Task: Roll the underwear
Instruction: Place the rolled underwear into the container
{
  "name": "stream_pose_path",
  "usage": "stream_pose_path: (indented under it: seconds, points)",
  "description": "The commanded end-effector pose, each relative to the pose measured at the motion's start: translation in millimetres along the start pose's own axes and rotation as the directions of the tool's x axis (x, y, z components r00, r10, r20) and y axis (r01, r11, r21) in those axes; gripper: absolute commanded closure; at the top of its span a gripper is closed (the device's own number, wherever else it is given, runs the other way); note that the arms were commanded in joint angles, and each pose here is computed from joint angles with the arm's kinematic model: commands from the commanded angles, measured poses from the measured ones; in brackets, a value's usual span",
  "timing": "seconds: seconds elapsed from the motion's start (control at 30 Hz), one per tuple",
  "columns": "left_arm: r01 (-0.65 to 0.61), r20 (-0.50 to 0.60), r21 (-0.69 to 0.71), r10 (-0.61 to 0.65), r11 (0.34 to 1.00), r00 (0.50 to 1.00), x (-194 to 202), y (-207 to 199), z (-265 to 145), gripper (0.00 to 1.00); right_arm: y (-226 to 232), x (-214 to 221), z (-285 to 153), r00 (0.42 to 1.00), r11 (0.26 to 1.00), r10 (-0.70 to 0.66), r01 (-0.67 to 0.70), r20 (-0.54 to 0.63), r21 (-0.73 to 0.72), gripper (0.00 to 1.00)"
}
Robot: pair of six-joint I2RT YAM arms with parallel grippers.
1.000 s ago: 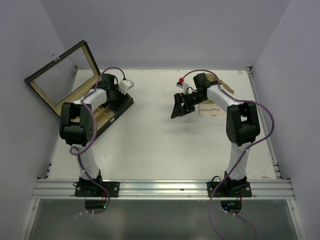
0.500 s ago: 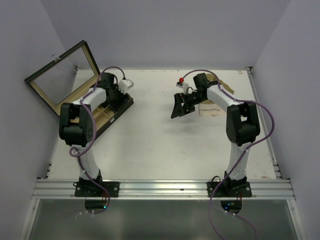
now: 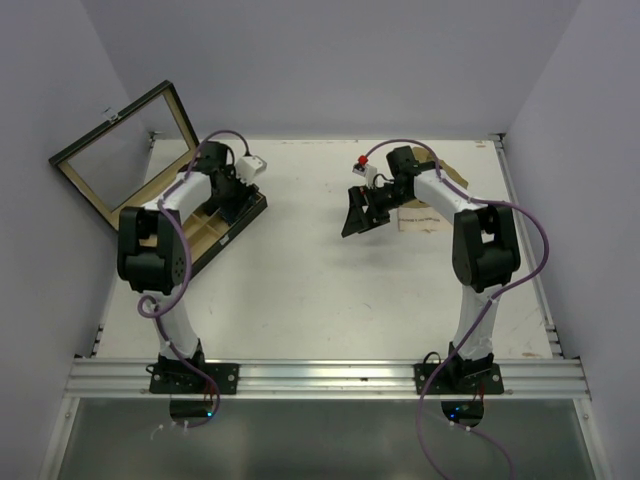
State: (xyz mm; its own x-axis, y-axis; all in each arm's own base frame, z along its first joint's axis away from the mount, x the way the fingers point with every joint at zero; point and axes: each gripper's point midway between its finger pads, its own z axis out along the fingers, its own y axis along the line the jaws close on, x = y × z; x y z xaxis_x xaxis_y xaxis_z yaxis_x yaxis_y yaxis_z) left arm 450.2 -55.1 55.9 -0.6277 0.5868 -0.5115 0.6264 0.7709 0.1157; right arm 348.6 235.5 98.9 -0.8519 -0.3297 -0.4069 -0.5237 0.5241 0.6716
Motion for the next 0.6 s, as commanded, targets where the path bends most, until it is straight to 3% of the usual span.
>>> stream_pose_path:
  seconds: [0.0,0.57]
  points:
    - [-0.005,0.135,-0.064,0.013,0.998,0.991,-44.8,16.4,-40.0,0.38,14.0,-13.2,-5.7,0.999,0.999,-0.018,0.019,0.026,-0.037,0.01]
    - [-0.004,0.166,-0.025,0.008,1.0,0.986,-61.4,14.0,-25.1,0.38,10.2,-10.2,-2.0,1.0,0.999,-0.012,0.013,0.018,-0.034,0.01]
